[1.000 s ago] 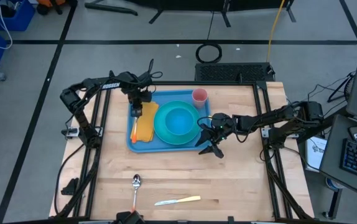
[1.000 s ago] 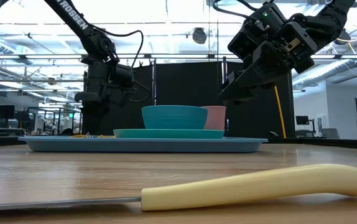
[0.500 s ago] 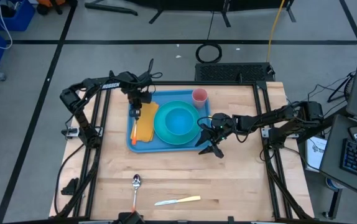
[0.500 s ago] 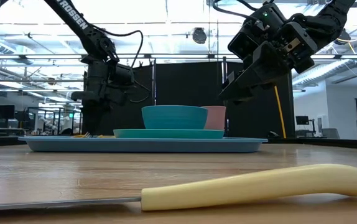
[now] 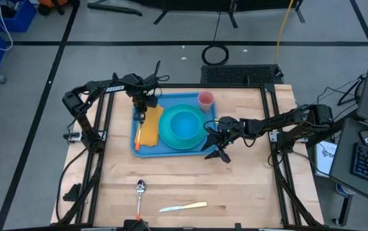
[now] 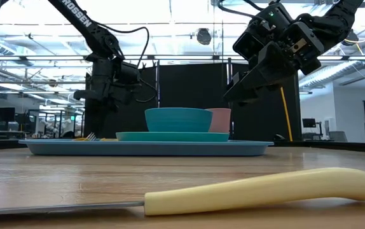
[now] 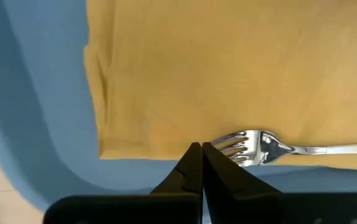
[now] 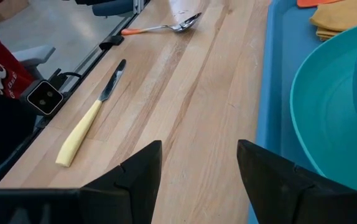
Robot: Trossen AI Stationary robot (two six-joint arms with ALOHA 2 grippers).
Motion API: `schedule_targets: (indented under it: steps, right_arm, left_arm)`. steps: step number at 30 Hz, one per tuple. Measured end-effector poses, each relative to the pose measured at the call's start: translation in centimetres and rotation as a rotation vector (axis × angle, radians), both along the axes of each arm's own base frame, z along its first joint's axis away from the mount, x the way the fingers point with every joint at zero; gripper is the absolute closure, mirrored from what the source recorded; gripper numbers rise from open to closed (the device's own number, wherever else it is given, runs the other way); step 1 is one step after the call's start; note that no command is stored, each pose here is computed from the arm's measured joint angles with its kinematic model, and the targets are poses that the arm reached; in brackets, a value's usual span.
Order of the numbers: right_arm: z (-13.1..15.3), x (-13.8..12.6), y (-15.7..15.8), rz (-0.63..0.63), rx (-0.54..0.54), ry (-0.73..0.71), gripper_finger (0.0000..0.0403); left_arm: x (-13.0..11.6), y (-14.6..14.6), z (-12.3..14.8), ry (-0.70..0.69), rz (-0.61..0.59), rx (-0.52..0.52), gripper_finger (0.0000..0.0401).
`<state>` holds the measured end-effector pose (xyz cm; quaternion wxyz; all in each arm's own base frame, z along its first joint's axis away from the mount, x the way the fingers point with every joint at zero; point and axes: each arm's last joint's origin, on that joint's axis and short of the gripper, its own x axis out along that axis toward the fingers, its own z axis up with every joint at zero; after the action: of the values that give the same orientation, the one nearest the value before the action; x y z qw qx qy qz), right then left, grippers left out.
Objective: Set up tray
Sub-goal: Adjust the orange fork on the yellow table napkin
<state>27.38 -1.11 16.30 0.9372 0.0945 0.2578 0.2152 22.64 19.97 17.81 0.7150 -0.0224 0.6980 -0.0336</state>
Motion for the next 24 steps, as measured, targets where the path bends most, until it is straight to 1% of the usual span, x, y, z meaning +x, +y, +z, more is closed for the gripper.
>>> schedule_targets:
  steps: [7,11,15,19,24]
  right_arm:
    - [0.0,0.0,0.0,0.000,0.000,0.000,0.0204]
    - [0.0,0.0,0.0,0.000,0.000,0.000,0.0204]
    - [0.0,0.0,0.0,0.000,0.000,0.000,0.0204]
    - [0.0,0.0,0.0,0.000,0.000,0.000,0.0204]
    - [0.0,0.0,0.0,0.000,0.000,0.000,0.0204]
  left_arm:
    - [0.3,0.3,0.6,0.003,-0.020,0.029,0.0401]
    - [0.5,0.4,0.9,-0.022,-0.020,0.029,0.0401]
    - [0.8,0.5,1.0,-0.035,-0.032,0.059,0.0401]
    - [0.8,0.6,1.0,-0.039,-0.036,0.058,0.0401]
    - [1.1,0.8,1.0,-0.065,-0.036,0.097,0.0401]
